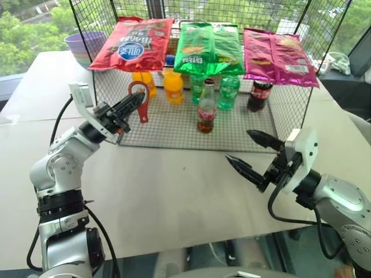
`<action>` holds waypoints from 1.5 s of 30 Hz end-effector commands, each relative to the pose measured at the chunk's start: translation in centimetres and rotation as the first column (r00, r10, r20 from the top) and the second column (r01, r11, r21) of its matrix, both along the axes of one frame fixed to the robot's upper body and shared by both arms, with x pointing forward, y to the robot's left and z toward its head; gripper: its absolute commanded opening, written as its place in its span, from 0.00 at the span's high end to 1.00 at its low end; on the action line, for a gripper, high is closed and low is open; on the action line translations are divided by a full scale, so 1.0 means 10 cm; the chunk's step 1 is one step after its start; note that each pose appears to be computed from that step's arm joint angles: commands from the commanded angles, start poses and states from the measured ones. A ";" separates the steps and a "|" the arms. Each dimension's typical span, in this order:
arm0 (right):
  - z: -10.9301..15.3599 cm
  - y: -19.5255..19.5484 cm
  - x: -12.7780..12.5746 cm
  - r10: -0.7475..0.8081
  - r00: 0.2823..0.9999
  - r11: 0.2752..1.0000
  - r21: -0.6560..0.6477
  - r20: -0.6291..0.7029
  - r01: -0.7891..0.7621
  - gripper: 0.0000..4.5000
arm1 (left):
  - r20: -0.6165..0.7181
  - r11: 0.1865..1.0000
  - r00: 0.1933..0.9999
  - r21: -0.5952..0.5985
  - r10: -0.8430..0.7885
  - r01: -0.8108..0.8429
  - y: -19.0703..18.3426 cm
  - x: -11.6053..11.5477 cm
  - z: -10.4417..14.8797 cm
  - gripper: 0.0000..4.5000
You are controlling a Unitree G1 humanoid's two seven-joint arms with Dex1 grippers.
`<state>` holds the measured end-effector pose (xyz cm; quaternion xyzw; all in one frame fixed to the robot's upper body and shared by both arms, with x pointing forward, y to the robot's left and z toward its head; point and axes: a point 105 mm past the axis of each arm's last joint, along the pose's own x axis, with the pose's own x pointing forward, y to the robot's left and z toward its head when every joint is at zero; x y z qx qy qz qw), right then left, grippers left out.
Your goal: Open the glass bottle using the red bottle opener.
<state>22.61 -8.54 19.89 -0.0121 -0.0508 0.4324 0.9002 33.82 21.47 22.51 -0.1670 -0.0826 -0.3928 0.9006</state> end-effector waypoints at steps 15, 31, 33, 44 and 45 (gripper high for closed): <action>0.11 0.01 -0.03 -0.017 0.998 1.000 -0.004 0.063 0.017 0.00 | 0.068 0.998 0.996 0.039 -0.061 0.059 -0.21 0.10 0.04 0.99; 0.12 -0.01 -0.01 -0.033 0.996 0.999 -0.016 0.077 0.034 0.00 | 0.105 0.998 0.993 0.040 -0.048 0.044 -0.39 0.19 0.28 0.99; 0.12 -0.01 -0.01 -0.034 0.996 0.999 -0.014 0.079 0.035 0.00 | 0.080 0.995 0.993 0.037 -0.092 0.089 -0.40 0.12 0.24 0.99; 0.13 0.12 -0.10 0.134 0.985 0.974 0.199 -0.106 -0.111 0.00 | -0.098 0.936 0.941 -0.174 -0.324 0.305 -0.36 -0.50 0.14 0.99; 0.14 0.15 -0.11 0.170 0.976 0.962 0.237 -0.134 -0.135 0.00 | -0.100 0.924 0.930 -0.191 -0.353 0.330 -0.46 -0.54 0.15 0.99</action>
